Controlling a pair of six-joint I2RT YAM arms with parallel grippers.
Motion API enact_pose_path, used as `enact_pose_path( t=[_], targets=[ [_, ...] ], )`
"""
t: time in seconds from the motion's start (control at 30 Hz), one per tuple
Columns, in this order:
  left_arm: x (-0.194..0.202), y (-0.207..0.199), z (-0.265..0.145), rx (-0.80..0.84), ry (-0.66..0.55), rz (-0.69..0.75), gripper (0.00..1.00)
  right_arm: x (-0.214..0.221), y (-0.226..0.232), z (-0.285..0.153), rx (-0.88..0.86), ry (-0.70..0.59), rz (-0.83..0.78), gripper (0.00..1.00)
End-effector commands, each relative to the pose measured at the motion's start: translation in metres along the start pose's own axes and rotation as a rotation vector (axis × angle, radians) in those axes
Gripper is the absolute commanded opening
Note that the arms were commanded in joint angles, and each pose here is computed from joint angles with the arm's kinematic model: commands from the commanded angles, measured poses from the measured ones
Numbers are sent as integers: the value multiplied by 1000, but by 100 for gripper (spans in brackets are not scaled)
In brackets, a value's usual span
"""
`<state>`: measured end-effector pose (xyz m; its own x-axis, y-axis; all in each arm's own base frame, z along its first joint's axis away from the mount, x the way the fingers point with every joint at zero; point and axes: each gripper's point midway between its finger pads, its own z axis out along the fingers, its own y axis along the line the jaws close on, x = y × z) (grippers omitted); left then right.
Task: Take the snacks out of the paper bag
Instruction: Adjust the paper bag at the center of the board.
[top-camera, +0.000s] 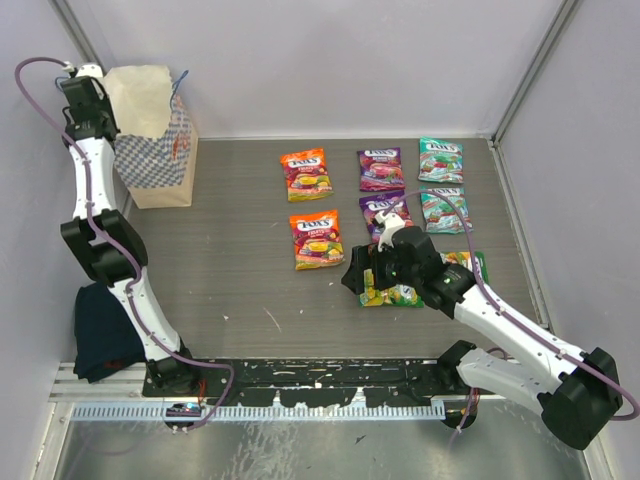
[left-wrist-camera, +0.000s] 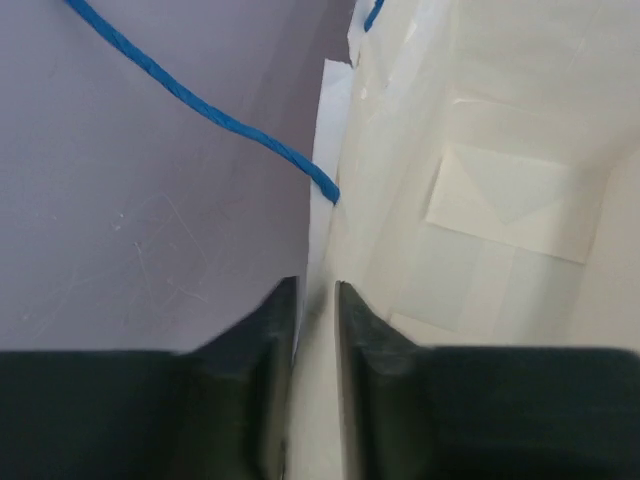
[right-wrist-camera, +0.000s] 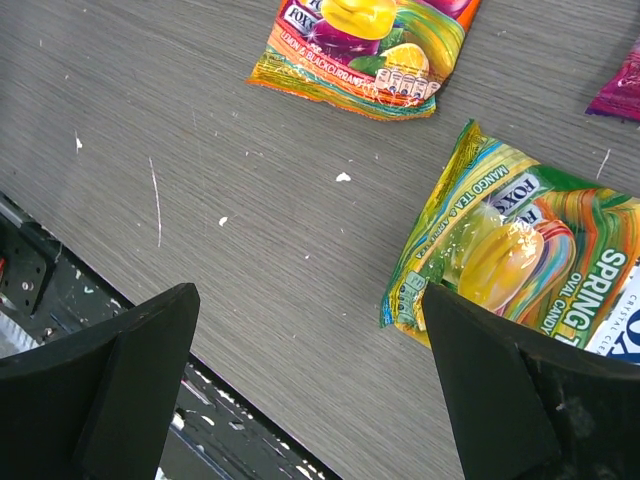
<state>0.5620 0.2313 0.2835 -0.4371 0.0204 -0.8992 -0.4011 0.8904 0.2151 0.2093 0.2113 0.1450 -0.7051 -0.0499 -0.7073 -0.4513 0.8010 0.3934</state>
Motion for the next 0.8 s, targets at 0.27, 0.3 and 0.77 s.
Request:
enact_pose_path(
  t=[0.27,0.3,0.77],
  targets=[
    [-72,22,-54,-50,-168,-159,96,-11,12,2,-63,-38,-15,100],
    [-80,20,-62,-39,-191,-174,97,-10,12,3,-63,-36,-14,100],
    [-86,-25,-148,105,-388,-268,98,-6,11,8,-58,-9,-9,100]
  ],
)
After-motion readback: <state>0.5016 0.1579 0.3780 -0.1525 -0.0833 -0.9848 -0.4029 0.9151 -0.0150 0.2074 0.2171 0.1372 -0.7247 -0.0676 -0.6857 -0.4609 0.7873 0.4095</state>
